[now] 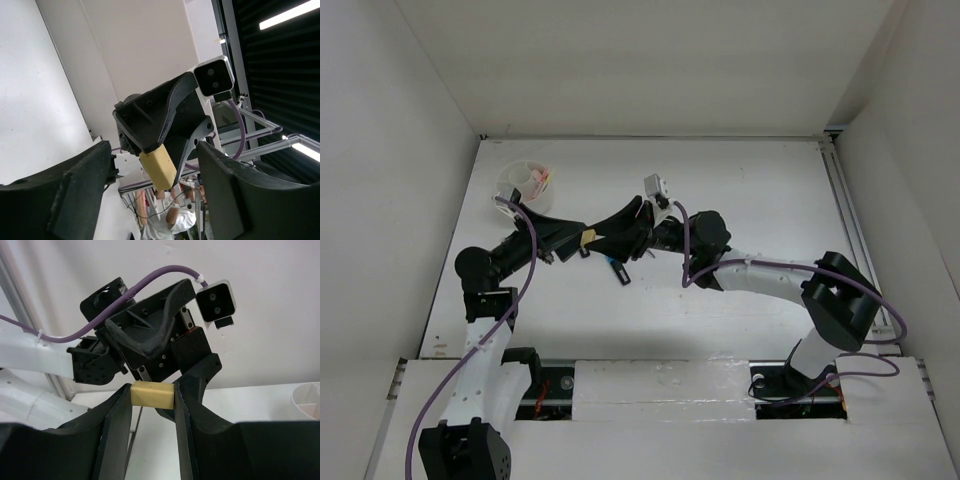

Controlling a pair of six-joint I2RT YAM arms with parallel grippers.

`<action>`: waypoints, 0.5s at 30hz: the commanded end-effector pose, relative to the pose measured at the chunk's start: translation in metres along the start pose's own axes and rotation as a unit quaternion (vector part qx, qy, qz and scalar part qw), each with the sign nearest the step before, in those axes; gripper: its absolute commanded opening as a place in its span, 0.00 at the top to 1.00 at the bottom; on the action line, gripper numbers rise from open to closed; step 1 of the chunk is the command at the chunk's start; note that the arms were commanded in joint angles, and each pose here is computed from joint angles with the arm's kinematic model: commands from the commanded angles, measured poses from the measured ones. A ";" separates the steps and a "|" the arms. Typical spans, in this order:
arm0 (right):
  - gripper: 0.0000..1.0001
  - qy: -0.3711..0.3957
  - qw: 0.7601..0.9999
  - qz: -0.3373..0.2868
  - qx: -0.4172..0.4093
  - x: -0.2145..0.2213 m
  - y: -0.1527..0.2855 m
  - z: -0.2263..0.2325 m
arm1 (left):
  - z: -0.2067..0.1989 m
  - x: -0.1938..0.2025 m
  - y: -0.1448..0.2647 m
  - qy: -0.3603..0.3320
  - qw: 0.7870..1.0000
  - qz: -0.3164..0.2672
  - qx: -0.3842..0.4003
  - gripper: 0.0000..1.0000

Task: Sort the stationery into containers
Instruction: Place the stationery in the storage box.

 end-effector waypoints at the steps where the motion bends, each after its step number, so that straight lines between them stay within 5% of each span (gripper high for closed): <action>1: 1.00 0.031 0.998 -0.048 -0.037 -0.030 -0.011 0.013 | -0.008 0.004 0.000 -0.021 1.000 0.005 0.013 0.38; 6: 1.00 0.038 0.998 -0.044 -0.036 -0.026 -0.010 0.013 | -0.009 0.005 0.001 -0.010 1.000 0.010 0.011 0.53; 15: 1.00 0.046 0.998 -0.025 -0.036 -0.011 -0.011 0.001 | -0.012 0.014 0.003 0.001 0.999 0.032 0.011 0.55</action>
Point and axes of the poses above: each gripper's point midway between its finger pads, its own y axis back along the fingers, its own z axis along the line the jaws close on, x = y × z, the point moved 2 cm from there along y, back along the fingers, and after that the axes turned 15 degrees about y, right-handed, at the moved point
